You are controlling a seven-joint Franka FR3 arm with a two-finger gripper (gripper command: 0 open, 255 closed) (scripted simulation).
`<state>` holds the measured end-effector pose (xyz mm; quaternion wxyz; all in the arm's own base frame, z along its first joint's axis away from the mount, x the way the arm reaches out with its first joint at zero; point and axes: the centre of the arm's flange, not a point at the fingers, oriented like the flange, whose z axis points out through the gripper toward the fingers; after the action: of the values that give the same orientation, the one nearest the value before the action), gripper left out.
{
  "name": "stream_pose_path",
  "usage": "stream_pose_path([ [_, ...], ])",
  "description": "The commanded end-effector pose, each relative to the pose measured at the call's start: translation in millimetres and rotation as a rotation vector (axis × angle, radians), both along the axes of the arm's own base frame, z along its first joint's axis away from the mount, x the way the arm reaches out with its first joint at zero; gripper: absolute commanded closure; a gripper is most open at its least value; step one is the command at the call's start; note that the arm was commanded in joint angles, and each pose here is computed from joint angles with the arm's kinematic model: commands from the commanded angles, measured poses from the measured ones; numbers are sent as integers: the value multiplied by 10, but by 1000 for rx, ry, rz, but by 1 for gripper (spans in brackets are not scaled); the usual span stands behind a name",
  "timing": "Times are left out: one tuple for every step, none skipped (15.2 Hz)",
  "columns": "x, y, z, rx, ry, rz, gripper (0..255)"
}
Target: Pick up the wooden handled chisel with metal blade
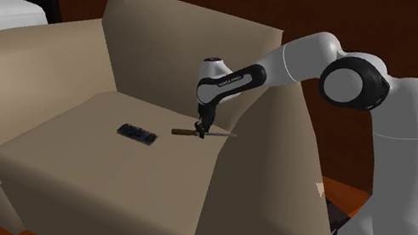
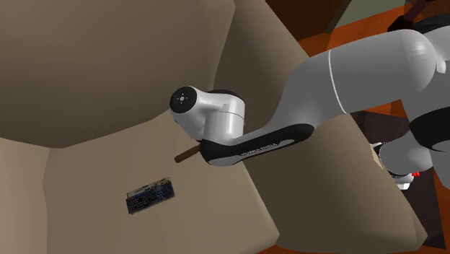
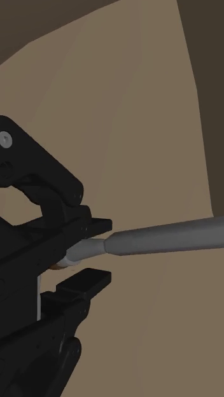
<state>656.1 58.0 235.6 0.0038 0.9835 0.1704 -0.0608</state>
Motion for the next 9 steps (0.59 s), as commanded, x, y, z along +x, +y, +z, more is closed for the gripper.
stream_pose_path([
  [1,-1,-5,0,0,0,255],
  [-1,-1,-6,0,0,0,255],
  [0,-1,-6,0,0,0,255],
  [0,-2,-6,0,0,0,255],
  [0,-1,-6,0,0,0,255],
  [1,-1,-6,0,0,0,255],
  [1,-2,-6,0,0,0,255],
  [-3,1,-1,0,0,0,255],
  [-3,1,52,0,0,0,255],
])
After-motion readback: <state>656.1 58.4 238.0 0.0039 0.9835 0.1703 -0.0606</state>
